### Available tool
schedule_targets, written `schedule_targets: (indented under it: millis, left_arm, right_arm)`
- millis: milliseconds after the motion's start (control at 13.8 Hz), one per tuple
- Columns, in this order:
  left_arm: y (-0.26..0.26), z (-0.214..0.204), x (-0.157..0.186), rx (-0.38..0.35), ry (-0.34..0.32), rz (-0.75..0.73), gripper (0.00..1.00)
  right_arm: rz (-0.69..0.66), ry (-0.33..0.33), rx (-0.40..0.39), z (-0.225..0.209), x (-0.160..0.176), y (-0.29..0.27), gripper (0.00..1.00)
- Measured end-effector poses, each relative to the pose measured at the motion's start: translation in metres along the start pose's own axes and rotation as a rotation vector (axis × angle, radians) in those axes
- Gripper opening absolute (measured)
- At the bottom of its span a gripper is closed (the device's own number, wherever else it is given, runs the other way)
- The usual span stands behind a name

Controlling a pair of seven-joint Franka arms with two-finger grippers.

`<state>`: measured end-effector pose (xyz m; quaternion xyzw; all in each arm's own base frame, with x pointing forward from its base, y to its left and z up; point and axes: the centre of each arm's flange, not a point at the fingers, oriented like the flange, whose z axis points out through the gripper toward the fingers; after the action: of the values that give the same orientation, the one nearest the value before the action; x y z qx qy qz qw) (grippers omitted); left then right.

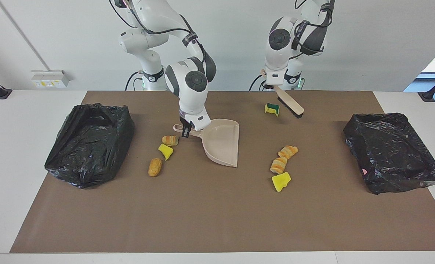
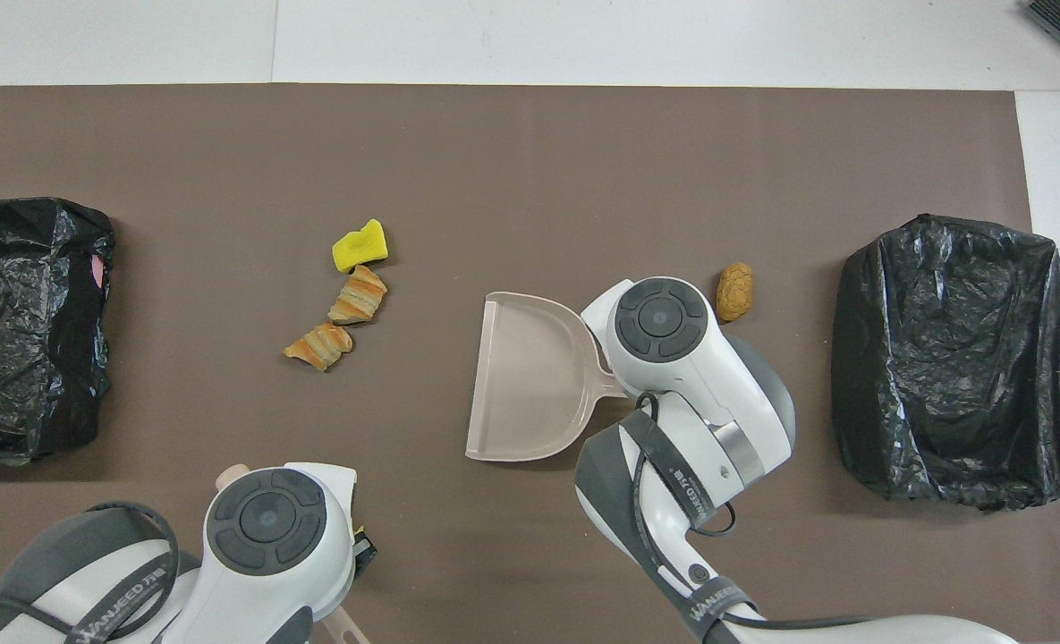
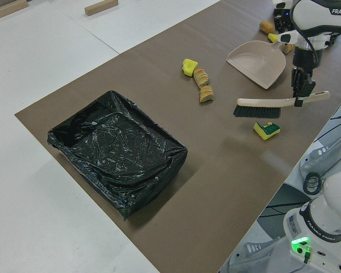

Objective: Sweep and dump trash in bin

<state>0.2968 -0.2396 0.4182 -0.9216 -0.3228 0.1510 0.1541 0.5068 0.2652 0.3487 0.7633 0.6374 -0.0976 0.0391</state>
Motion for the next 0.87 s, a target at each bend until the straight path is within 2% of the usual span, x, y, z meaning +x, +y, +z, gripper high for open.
schedule_targets:
  millis: [217, 361, 723, 867]
  left_arm:
    - [0.005, 0.026, -0.024, 0.016, -0.078, -0.144, 0.26]
    - [0.007, 0.038, -0.028, 0.013, -0.108, -0.212, 0.26]
    - [0.027, 0.05, -0.015, -0.115, -0.138, -0.296, 0.26]
    - [0.035, 0.044, 0.011, -0.158, -0.154, -0.316, 0.26]
  right_arm:
    - [0.015, 0.021, -0.027, 0.002, 0.01, -0.015, 0.32]
    - [-0.002, 0.008, -0.033, 0.003, 0.007, -0.017, 0.32]
    - [-0.022, -0.012, -0.044, 0.005, 0.003, -0.02, 0.32]
    - [-0.027, -0.019, -0.048, 0.006, 0.003, -0.02, 0.32]
